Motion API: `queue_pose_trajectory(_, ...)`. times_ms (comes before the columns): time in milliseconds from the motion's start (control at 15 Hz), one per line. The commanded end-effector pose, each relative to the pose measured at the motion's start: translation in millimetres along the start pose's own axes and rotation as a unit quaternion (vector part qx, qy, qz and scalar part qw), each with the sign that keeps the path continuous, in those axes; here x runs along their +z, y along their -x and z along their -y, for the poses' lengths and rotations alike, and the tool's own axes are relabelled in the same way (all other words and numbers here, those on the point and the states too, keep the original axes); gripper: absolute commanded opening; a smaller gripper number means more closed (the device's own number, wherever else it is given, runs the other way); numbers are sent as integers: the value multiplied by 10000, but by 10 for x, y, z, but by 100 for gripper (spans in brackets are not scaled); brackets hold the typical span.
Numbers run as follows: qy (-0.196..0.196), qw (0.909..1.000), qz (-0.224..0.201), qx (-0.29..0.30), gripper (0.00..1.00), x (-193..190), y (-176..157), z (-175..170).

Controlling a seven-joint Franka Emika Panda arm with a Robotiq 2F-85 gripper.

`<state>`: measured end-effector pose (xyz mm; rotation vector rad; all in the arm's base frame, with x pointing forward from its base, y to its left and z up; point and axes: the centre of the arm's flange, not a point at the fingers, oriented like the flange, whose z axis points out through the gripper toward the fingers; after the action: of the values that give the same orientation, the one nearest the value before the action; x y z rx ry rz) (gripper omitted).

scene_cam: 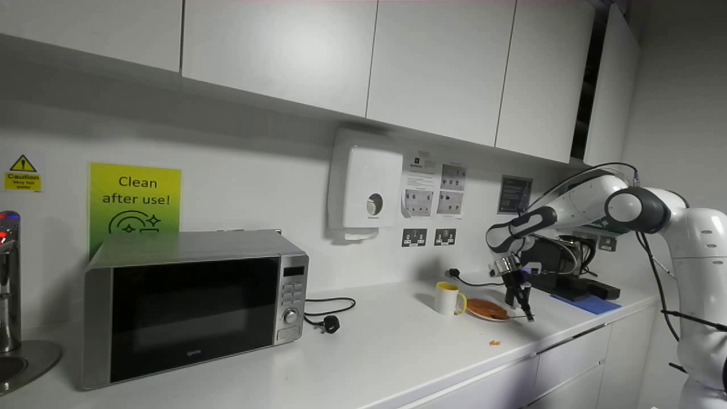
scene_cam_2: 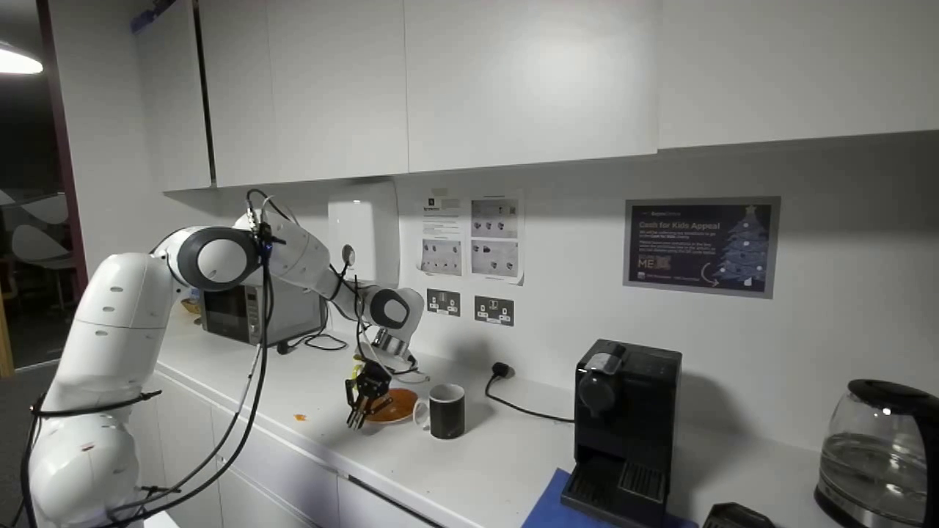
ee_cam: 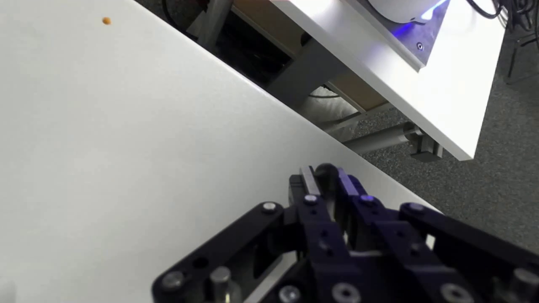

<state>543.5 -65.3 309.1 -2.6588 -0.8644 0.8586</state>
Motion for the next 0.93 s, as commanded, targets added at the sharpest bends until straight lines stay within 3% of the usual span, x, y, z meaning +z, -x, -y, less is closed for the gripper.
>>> queue_pose_trajectory(0, 210, 9986, 381, 302, 3, -94, 0, 14)
queue_pose_trajectory(867, 991, 9890, 682, 860, 3, -185, -13, -22)
